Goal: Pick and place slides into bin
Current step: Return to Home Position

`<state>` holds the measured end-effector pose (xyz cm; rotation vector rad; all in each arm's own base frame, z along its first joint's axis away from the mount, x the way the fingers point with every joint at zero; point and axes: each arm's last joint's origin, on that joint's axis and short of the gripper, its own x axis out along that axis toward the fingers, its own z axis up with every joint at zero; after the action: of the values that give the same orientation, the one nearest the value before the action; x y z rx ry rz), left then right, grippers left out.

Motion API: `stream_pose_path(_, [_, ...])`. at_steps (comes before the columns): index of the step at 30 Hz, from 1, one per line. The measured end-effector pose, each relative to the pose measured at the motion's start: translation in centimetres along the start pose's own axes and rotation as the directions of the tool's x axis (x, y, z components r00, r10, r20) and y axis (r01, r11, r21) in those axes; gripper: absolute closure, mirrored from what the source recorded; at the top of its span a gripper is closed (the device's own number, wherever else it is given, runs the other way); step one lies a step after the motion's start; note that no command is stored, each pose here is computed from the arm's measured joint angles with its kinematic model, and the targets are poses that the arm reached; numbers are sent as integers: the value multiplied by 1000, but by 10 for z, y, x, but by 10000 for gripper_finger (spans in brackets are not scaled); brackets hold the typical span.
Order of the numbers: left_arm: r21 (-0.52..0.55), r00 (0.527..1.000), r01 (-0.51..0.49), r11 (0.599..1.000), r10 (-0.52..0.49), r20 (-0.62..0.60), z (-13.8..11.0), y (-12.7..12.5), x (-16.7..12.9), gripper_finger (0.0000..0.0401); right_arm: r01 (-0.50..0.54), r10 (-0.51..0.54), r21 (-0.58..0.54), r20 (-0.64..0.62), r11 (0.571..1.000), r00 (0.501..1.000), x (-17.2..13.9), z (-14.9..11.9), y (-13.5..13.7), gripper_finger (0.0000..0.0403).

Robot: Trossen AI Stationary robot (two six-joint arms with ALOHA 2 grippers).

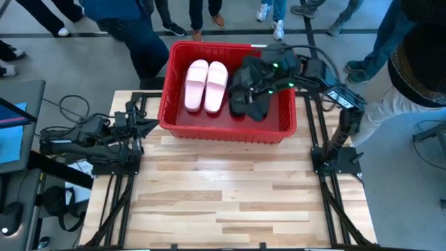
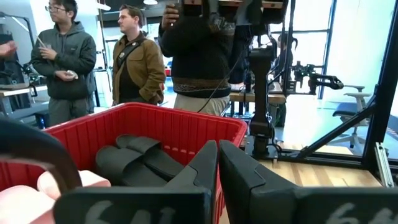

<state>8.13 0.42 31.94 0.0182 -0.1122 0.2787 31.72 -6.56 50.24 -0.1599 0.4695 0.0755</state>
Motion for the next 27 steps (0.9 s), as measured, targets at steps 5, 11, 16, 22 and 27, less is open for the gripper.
stream_pose_path(5, [0,1000,0,1000,0,2,0,0,0,397,11,-11,6,27,1000,1000,-18,-4,15,264])
stream_pose_path(11, [0,1000,0,1000,0,6,1,0,0,397,66,-69,30,118,997,991,-35,-25,32,278])
stream_pose_path(16, [-8,1000,-2,1000,2,27,3,0,0,397,116,-129,73,201,991,971,-41,-56,50,282])
stream_pose_path(22, [-17,998,-30,999,31,46,5,1,0,397,150,-183,128,309,980,933,-53,-91,70,280])
stream_pose_path(27, [-24,998,-32,999,33,50,5,1,0,397,164,-218,169,378,972,900,-62,-117,86,282])
